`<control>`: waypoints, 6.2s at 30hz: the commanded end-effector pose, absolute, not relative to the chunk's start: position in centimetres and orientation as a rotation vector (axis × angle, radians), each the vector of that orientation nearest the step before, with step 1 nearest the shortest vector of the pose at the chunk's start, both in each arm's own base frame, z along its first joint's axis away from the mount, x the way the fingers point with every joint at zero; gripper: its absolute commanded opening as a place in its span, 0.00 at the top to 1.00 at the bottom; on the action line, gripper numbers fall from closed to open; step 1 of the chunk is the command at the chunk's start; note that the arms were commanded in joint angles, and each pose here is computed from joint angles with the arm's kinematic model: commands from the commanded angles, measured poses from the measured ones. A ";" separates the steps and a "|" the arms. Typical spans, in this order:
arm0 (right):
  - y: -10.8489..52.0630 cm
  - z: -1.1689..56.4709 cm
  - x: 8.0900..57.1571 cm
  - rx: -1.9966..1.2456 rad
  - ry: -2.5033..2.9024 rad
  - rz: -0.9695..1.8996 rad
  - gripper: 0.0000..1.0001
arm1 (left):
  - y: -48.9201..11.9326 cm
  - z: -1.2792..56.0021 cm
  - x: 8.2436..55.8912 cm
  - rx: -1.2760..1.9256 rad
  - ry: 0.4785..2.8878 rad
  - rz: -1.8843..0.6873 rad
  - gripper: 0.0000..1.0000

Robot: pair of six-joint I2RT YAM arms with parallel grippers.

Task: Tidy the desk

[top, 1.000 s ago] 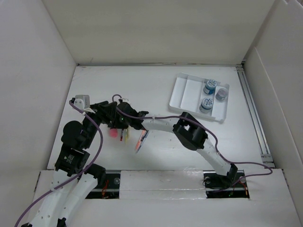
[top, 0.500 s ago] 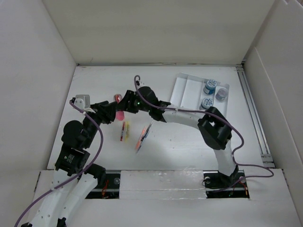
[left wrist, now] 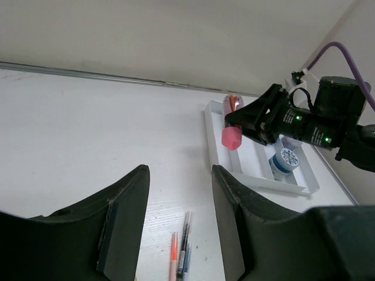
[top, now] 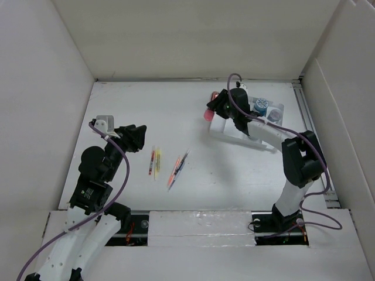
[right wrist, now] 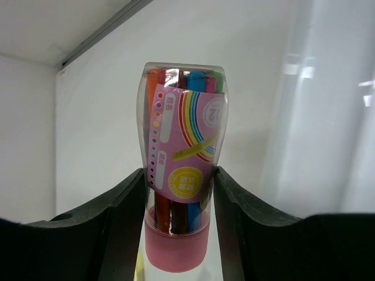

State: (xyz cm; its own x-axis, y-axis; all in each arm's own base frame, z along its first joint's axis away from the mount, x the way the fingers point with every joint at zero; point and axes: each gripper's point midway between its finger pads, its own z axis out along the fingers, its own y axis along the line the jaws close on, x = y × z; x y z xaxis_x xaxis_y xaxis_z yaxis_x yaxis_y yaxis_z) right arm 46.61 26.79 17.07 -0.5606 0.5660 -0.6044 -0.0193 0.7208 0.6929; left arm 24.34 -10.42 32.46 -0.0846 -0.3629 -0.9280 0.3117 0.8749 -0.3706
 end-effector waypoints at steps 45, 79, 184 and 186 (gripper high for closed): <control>27.3 16.7 40.2 0.358 1.988 0.583 1.00 | -10.4 33.3 25.2 -0.070 1.543 -0.559 0.60; 48.4 6.2 30.7 -0.147 2.314 0.658 0.61 | -9.2 34.7 23.8 -0.130 1.474 -0.569 0.59; 49.7 8.4 26.2 -0.277 2.248 0.698 0.55 | -9.9 34.2 24.3 -0.106 1.499 -0.580 0.59; 49.7 7.8 26.1 -0.279 2.264 0.685 0.56 | -9.8 34.3 24.4 -0.110 1.497 -0.577 0.59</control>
